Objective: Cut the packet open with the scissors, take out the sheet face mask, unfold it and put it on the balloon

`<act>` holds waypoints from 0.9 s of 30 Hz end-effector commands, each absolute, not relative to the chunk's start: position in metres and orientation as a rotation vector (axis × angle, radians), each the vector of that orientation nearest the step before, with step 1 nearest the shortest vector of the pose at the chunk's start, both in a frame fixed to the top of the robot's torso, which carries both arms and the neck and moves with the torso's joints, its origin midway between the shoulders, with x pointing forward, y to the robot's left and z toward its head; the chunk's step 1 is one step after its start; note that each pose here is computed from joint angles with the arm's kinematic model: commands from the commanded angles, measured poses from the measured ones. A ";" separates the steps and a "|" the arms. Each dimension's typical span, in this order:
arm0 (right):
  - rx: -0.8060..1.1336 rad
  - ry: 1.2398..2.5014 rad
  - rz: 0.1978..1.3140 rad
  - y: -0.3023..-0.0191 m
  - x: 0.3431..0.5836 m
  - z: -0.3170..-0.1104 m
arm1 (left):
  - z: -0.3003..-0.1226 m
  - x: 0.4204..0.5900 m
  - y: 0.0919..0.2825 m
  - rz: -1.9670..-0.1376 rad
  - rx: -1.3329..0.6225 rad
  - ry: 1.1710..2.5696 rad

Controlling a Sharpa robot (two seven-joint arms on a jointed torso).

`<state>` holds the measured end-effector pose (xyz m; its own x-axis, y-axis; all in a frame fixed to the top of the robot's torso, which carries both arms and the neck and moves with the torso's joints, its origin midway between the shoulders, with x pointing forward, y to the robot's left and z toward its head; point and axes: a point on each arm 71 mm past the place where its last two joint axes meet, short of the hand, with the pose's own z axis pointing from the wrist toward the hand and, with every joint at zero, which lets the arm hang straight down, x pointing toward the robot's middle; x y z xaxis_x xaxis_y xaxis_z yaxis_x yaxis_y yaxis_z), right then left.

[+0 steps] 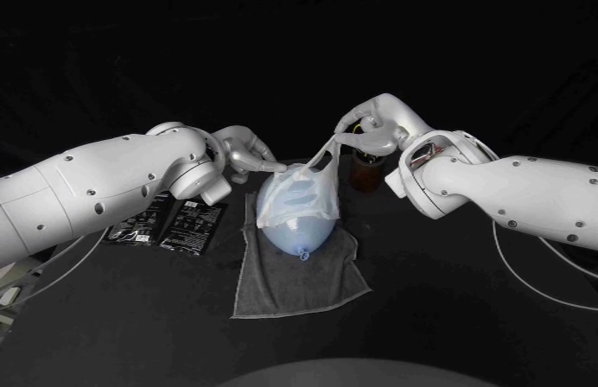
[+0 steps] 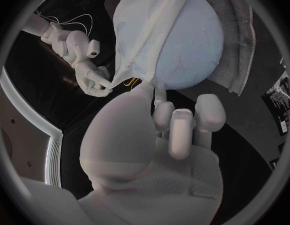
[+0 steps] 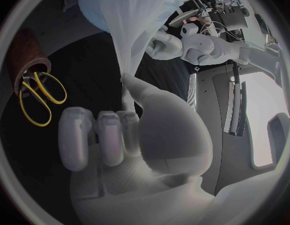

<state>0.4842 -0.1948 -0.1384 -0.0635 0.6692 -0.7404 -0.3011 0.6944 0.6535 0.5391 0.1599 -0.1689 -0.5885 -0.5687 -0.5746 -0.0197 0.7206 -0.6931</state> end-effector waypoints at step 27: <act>0.332 1.419 0.793 -0.201 0.488 -0.141 | -0.162 0.538 0.176 -0.897 -0.642 1.953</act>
<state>0.4876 -0.2011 -0.1415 -0.0521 0.6655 -0.7446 -0.2829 0.7053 0.6501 0.5374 0.1754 -0.1648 -0.5161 -0.6684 -0.5356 -0.0761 0.6587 -0.7486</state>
